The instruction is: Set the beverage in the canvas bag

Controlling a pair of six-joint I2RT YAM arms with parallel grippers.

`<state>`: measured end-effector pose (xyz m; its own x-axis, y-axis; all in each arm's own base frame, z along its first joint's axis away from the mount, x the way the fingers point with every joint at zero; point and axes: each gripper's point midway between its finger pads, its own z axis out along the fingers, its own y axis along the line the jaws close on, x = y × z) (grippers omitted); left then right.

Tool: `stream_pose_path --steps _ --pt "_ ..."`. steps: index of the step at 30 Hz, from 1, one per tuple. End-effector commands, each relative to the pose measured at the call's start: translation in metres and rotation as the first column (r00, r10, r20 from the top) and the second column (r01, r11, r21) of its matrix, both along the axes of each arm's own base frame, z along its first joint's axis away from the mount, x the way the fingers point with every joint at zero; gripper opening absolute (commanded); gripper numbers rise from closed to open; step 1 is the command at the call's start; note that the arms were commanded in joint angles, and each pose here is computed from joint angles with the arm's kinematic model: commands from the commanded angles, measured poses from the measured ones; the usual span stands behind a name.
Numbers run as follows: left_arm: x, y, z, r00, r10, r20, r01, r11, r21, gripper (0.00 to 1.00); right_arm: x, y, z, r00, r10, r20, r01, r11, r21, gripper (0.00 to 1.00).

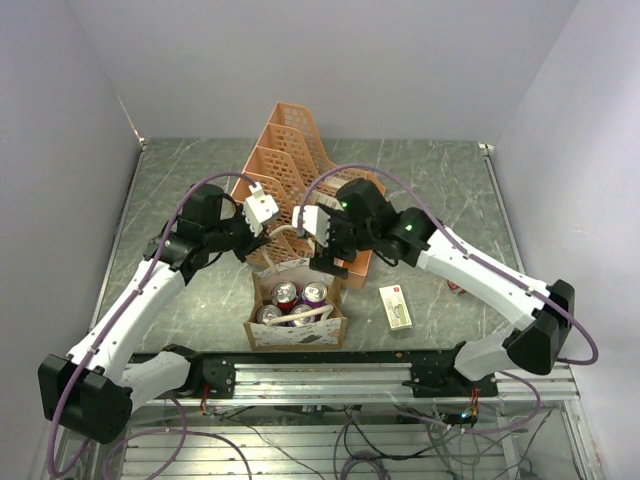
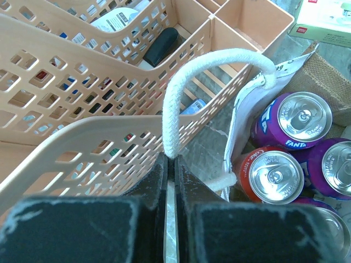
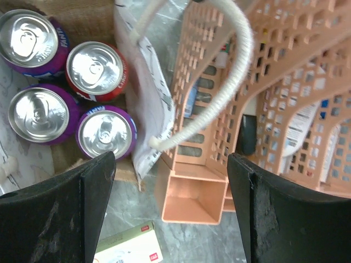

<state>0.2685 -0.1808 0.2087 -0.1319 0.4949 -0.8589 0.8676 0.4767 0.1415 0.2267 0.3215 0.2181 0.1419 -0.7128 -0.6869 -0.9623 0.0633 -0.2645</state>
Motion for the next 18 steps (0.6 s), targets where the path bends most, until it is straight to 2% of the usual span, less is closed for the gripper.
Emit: stream_pose_path --steps 1,6,10,13,18 --pt "-0.006 -0.005 0.012 0.998 -0.048 0.042 0.049 0.999 -0.017 0.07 0.008 -0.015 0.035 0.999 -0.048 0.007 0.047 0.993 0.111 0.82" --pt "-0.006 -0.006 0.011 0.997 -0.059 0.043 0.059 0.998 -0.015 0.07 0.031 -0.060 0.056 0.983 -0.185 0.014 0.179 0.967 0.181 0.83" --pt "-0.007 -0.007 0.011 0.997 -0.066 0.036 0.067 0.998 -0.020 0.07 0.051 -0.103 0.063 0.941 -0.338 0.023 0.326 0.922 0.208 0.84" --pt "-0.008 -0.008 0.011 0.997 -0.072 0.037 0.073 0.997 -0.024 0.07 0.060 -0.131 0.061 0.894 -0.448 0.014 0.436 0.876 0.206 0.85" --pt "-0.008 -0.009 0.011 0.997 -0.070 0.040 0.072 0.997 -0.035 0.07 0.081 -0.194 0.060 0.749 -0.662 0.004 0.647 0.733 0.209 0.86"
